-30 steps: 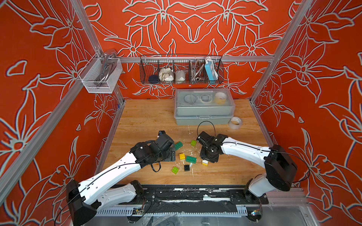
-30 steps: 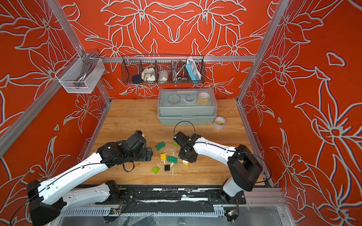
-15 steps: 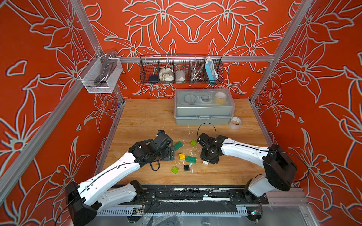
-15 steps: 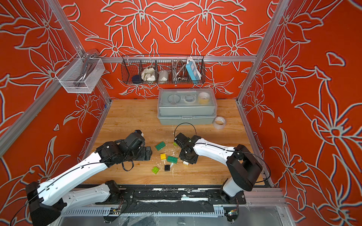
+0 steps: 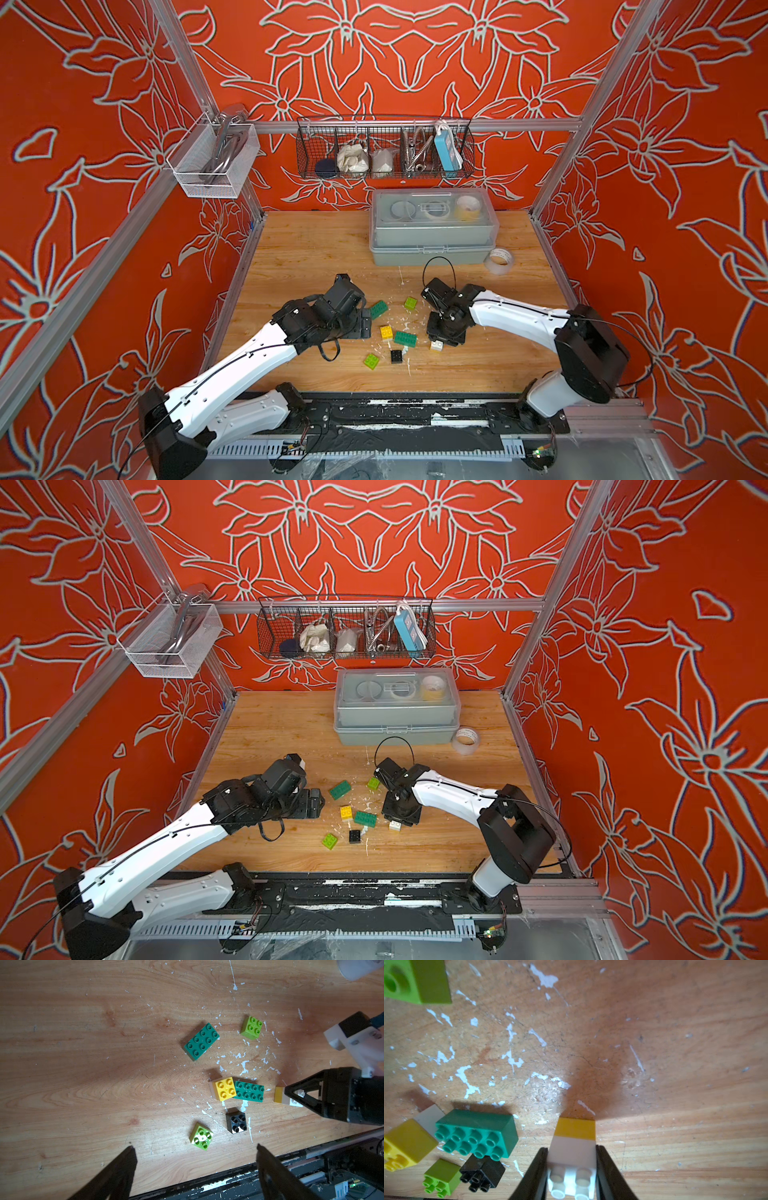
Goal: Assemble a giraffe with lego
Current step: Assemble the lego brick with the lego brick, then pick up the lego brick from the center of the board.
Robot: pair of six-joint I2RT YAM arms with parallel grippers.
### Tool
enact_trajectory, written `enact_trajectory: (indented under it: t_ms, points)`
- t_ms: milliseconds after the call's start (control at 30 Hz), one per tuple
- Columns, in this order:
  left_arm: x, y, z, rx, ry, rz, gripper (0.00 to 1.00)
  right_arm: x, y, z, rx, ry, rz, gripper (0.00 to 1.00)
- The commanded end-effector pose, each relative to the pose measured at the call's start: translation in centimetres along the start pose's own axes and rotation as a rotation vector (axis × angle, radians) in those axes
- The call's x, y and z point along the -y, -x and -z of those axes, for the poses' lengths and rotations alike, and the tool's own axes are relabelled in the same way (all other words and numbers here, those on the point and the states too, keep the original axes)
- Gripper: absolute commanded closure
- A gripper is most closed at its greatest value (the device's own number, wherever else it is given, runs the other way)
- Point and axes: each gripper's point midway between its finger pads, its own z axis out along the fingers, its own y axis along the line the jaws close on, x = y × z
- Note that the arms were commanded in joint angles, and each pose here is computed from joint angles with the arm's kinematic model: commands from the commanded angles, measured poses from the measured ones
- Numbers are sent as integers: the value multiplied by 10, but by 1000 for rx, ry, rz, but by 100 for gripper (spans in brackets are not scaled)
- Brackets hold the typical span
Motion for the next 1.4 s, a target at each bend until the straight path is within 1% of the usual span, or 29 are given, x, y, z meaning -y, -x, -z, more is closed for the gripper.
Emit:
enact_trajectory:
  t_ms: [0,33,100,167,233,333,400,467,567,633,700,733,800,933,1000,1100,1267,1367]
  points:
    - [2,7,5,22,-14,14,11,18,-2,-22,-53,-106,112,59]
    - [2,9,6,24,-16,15,6,15,-1,-19,-52,-100,125,58]
    - [4,12,9,30,-17,18,5,12,1,-12,-39,-86,138,55]
    - [4,14,10,30,-14,21,1,10,3,-6,-23,-75,146,50]
    - [5,16,9,26,-12,28,0,8,4,-1,-19,-64,154,44]
    - [5,17,9,11,0,44,0,4,6,8,-5,-30,149,37]
    - [2,16,8,-22,24,62,0,-1,9,20,14,9,146,30]
    - [1,15,8,-62,39,81,0,-3,12,36,41,38,152,26]
    - [8,14,3,-129,36,88,0,3,15,62,93,82,150,19]
    - [13,16,-6,-174,51,73,0,11,16,76,126,105,154,14]
    - [15,20,-22,-221,68,74,0,21,13,86,152,109,173,10]
    - [14,20,-31,-248,77,95,0,23,12,88,159,111,188,9]
    - [8,22,-48,-304,96,196,1,27,10,92,169,107,206,7]
    - [17,34,-69,-306,103,338,0,28,15,99,188,127,219,5]
    - [19,39,-81,-312,136,423,0,28,20,105,200,156,217,3]
    - [26,46,-101,-313,148,518,1,30,24,110,212,176,229,2]
    - [35,46,-137,-355,196,612,0,36,28,113,206,218,226,1]
    - [35,43,-148,-357,261,613,1,39,32,116,206,235,231,1]
